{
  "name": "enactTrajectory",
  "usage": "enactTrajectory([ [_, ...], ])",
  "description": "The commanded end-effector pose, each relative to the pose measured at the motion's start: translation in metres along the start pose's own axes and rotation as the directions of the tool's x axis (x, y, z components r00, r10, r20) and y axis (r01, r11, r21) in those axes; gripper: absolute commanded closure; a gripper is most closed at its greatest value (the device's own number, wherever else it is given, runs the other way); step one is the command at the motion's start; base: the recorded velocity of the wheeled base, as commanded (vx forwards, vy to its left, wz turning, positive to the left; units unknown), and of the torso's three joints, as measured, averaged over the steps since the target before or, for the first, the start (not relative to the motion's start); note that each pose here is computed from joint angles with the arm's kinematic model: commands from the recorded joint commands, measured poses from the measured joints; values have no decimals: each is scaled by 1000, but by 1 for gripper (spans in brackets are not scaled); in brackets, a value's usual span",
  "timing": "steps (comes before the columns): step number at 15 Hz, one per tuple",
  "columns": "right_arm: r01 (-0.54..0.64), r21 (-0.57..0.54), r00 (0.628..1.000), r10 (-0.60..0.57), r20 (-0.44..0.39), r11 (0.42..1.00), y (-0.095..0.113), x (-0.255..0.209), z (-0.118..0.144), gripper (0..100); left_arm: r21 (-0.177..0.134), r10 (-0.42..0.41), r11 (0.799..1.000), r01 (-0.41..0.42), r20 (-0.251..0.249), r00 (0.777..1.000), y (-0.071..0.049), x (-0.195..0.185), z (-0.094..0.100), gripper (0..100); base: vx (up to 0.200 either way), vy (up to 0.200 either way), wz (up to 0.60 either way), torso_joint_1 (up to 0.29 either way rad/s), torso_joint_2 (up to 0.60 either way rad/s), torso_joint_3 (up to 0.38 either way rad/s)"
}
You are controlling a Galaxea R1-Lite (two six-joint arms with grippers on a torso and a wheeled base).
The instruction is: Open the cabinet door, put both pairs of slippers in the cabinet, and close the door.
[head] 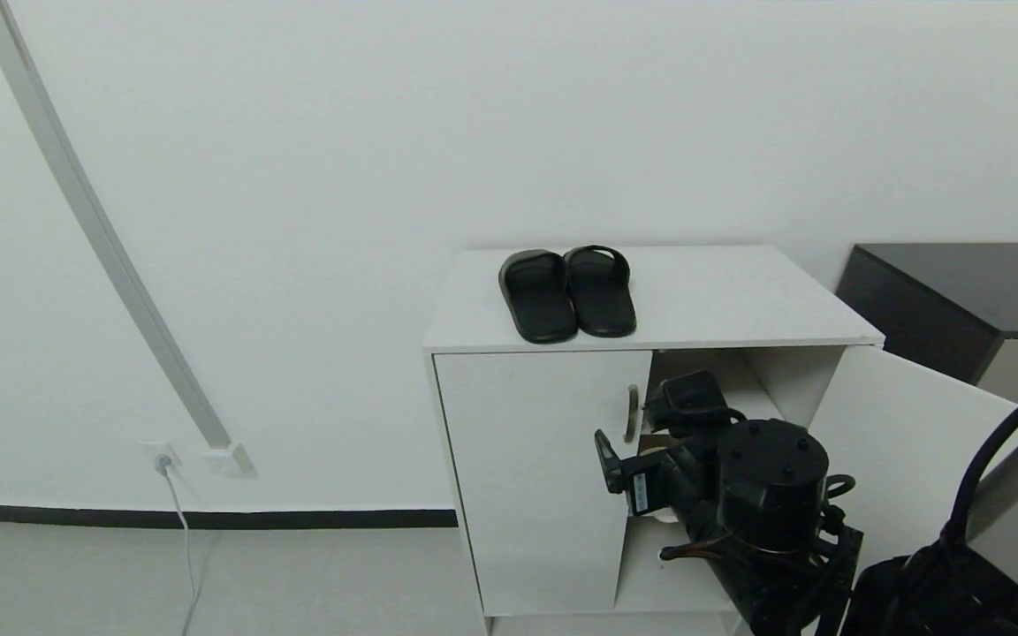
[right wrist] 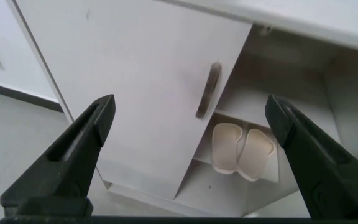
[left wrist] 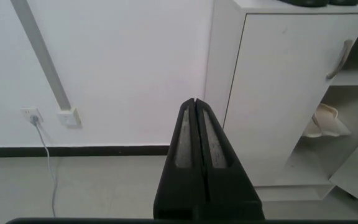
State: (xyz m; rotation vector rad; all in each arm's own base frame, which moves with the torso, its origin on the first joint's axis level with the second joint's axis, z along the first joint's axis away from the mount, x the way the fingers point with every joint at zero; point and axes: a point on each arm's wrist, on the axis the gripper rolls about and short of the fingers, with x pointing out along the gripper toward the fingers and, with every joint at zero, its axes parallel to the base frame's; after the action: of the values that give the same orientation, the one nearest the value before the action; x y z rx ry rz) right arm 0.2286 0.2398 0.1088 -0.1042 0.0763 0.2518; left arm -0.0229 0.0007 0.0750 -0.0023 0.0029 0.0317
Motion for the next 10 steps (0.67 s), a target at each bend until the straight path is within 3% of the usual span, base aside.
enactTrajectory([
  [1,-1,-3,1000,1,-5,1000,1,0,-2,0,-2,1,1000,-1,-2,1000,0,0,0,100,0,0,0,232,-559,-325],
  [10,-11,-12,1000,10,-12,1000,2,-3,-4,0,-2,1,1000,-1,-2,1000,0,0,0,100,0,0,0,240,-541,-301],
])
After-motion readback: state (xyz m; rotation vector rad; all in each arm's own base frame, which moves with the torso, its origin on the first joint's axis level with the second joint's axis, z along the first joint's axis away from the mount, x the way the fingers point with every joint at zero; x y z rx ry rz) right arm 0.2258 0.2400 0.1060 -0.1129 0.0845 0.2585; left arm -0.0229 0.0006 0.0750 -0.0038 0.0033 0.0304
